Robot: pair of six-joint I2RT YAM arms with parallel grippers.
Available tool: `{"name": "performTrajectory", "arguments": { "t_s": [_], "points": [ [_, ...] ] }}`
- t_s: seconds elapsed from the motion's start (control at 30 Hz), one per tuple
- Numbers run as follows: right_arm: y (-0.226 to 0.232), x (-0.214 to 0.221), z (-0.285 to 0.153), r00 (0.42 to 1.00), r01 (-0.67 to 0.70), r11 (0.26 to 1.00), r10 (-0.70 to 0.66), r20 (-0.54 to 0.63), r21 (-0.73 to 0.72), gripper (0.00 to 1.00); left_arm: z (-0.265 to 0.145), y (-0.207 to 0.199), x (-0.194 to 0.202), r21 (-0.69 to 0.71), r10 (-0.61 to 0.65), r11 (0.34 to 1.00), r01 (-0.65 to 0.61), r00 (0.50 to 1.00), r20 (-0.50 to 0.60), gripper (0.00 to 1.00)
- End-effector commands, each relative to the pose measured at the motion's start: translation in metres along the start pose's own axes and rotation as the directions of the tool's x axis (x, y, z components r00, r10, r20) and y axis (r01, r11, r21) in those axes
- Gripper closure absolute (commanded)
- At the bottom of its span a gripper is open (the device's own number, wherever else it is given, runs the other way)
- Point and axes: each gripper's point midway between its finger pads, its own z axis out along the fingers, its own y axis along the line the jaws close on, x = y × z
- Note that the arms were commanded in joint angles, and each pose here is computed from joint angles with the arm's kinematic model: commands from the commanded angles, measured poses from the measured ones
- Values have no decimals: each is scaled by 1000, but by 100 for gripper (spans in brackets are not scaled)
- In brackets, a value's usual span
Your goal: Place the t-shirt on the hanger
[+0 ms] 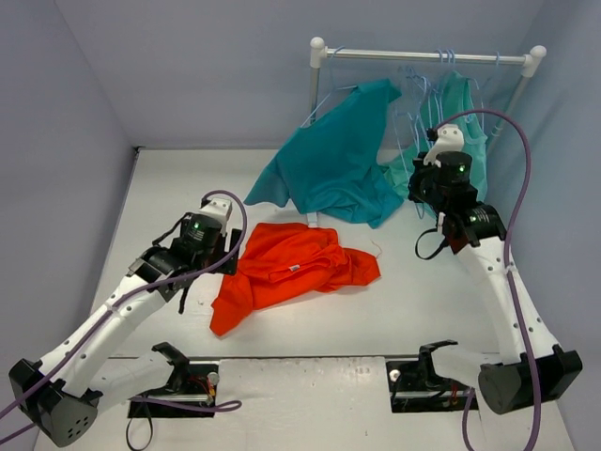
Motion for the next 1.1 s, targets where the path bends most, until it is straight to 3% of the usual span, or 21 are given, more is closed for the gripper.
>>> {"name": "performTrajectory", "arguments": {
  "t_s": [0.0, 0.17, 0.6, 0.63, 0.67, 0.73, 0.77, 0.8, 0.9, 0.93, 1.07],
  "points": [
    [13, -17, -23, 993, -61, 994, 69, 100, -87, 100, 0, -8, -16, 35, -30, 999, 28, 999, 44, 26],
    [29, 3, -41, 994, -64, 979, 79, 72, -194, 100, 11, -20, -9, 67, -81, 994, 81, 997, -3, 26],
    [46, 45, -61, 997, -65, 944, 75, 20, -324, 100, 70, -46, 57, 27, -168, 983, 183, 944, -284, 28],
    [46, 46, -62, 997, -60, 943, 71, 21, -326, 100, 74, -47, 61, 22, -163, 984, 178, 940, -301, 33],
    [47, 46, -62, 997, -60, 942, 71, 21, -329, 100, 74, -47, 61, 22, -163, 984, 178, 940, -301, 44],
    [47, 47, -65, 997, -54, 941, 67, 28, -334, 100, 80, -44, 59, 7, -141, 989, 150, 939, -312, 71],
    [47, 48, -66, 998, -48, 940, 61, 29, -338, 100, 80, -42, 52, 5, -122, 992, 130, 945, -305, 92],
    [49, 48, -67, 998, -44, 937, 58, 30, -348, 100, 80, -38, 42, -2, -92, 995, 96, 953, -289, 98],
    [53, 46, -71, 998, -34, 928, 52, 39, -372, 100, 75, -24, 23, -16, 37, 999, -44, 960, -279, 100],
    [54, 46, -73, 998, -27, 925, 47, 44, -380, 100, 73, -18, 11, -7, 137, 990, -144, 952, -273, 100],
    [58, 49, -76, 999, -6, 917, 27, 47, -399, 100, 66, 7, -29, -71, 311, 938, -339, 915, -255, 100]
  ]
}}
